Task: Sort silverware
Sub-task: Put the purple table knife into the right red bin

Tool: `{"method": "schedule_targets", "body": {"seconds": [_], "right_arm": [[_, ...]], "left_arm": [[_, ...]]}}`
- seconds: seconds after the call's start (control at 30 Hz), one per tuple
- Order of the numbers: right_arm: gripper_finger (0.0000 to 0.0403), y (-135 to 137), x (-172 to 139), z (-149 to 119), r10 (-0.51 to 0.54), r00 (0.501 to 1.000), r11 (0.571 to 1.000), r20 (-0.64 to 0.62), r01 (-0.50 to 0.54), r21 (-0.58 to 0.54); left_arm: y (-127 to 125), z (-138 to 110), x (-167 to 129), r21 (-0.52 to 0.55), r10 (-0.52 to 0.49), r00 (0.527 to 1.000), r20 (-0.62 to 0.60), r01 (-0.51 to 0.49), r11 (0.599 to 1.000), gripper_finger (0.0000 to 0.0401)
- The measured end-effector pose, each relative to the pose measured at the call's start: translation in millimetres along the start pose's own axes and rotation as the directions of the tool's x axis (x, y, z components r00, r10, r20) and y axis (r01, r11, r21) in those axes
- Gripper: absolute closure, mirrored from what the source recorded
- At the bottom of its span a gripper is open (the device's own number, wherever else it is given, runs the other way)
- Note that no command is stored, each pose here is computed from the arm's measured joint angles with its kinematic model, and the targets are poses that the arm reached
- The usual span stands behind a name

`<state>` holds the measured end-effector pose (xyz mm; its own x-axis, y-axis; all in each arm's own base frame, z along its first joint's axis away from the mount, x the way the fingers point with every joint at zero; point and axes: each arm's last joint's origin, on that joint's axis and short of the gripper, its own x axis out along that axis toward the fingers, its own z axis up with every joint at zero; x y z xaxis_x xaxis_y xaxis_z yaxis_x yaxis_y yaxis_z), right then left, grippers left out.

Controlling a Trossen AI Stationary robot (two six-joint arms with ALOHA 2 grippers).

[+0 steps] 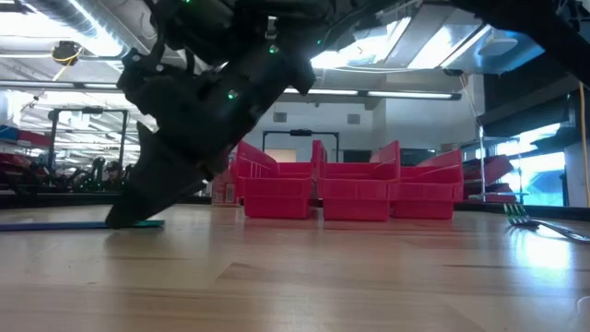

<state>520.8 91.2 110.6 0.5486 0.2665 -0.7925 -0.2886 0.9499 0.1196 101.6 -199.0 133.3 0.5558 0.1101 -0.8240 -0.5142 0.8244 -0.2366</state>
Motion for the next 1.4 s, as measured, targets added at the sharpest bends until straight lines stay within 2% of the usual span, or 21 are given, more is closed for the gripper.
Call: {"method": "schedule_targets", "body": {"seconds": [0.3,0.43,0.57,0.7,0.9,1.1,1.23,1.4], "right_arm": [[0.0201,15.3,-6.7,-5.0,-0.021,0.995,1.000,-0.100,0.023,0.017],[0.0201,28.2,-5.3,-6.2,-0.065,0.991,0.998,-0.115,0.065,-0.007],[0.0201,35.8,-2.4,-1.5,-0.090,0.994,0.995,-0.053,0.088,-0.047],[0.0201,38.4,0.6,4.1,-0.168,0.985,0.984,0.023,0.169,-0.057],[0.0201,37.1,9.9,1.6,-0.170,0.975,0.985,0.145,0.172,-0.005],[0.0201,37.2,22.0,-12.3,-0.148,0.951,0.989,0.272,0.133,0.072],[0.0201,36.0,26.5,-22.1,-0.126,0.926,0.989,0.356,0.090,0.116],[0.0201,34.7,28.0,-27.4,-0.143,0.902,0.987,0.408,0.101,0.122]], "left_arm": [[-0.1,0.0,0.0,-0.003,-0.001,1.000,0.000,0.001,1.000,0.0401],[-0.3,-0.2,0.0,-0.005,-0.004,1.000,-0.001,0.004,1.000,0.0401],[-0.5,-0.1,-0.1,-0.019,-0.006,1.000,0.004,0.006,1.000,0.0401],[-0.2,-1.8,-2.1,-0.022,-0.021,0.999,0.045,0.022,0.999,0.0401],[1.1,-3.3,-3.3,-0.001,-0.018,0.999,0.047,0.018,1.000,0.0401],[6.2,0.1,-3.7,-0.028,0.010,0.990,0.138,-0.007,1.000,0.0401],[7.6,1.1,-3.8,0.046,0.017,0.987,0.161,-0.025,0.999,0.0401],[13.1,0.2,0.9,0.155,0.007,0.980,0.200,-0.039,0.987,0.0401]]}}
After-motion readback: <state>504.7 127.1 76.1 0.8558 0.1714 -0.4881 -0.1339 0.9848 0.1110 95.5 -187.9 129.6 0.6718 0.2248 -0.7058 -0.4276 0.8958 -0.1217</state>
